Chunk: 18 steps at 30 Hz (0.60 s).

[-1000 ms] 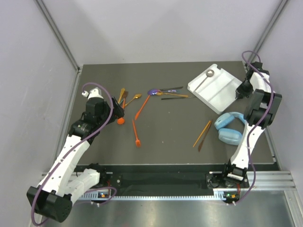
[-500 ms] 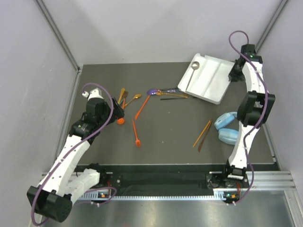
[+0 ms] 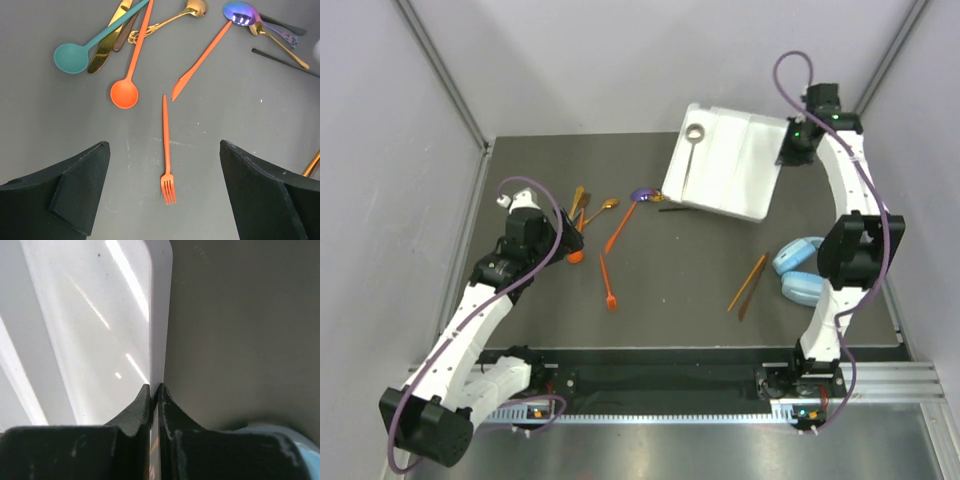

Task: Sort the eating utensils into containers
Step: Pick up the drawer from the center of the board.

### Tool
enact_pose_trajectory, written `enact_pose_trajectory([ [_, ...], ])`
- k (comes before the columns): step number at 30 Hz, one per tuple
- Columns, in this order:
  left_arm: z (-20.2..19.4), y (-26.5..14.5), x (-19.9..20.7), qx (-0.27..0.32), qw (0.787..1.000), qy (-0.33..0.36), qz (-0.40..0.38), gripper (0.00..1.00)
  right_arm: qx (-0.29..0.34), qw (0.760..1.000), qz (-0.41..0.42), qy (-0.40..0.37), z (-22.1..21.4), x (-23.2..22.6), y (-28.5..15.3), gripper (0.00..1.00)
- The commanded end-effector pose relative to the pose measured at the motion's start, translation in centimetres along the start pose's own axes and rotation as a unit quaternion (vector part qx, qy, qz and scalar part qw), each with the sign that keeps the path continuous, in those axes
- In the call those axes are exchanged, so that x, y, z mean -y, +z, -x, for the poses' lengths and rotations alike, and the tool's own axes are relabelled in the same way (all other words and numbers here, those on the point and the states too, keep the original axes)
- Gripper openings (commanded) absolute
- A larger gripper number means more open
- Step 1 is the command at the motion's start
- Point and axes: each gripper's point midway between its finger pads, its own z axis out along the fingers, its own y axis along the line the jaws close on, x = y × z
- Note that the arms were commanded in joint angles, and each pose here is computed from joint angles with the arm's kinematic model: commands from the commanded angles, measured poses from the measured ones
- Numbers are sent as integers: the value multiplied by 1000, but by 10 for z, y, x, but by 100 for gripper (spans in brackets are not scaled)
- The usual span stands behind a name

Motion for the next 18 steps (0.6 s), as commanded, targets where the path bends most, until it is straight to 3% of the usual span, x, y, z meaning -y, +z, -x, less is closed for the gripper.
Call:
enact_pose_trajectory([
  [1,8,11,8,16,1000,-1,-13,95,4,991,108,-80,-42,-88,-40,0],
  [8,9,10,6,18,1000,4,-5,95,-42,982,147,-109,-117,-118,-32,0],
  [18,7,8,1,19,1000,3,1,95,-111,977,141,-111,-188,-111,3,0],
])
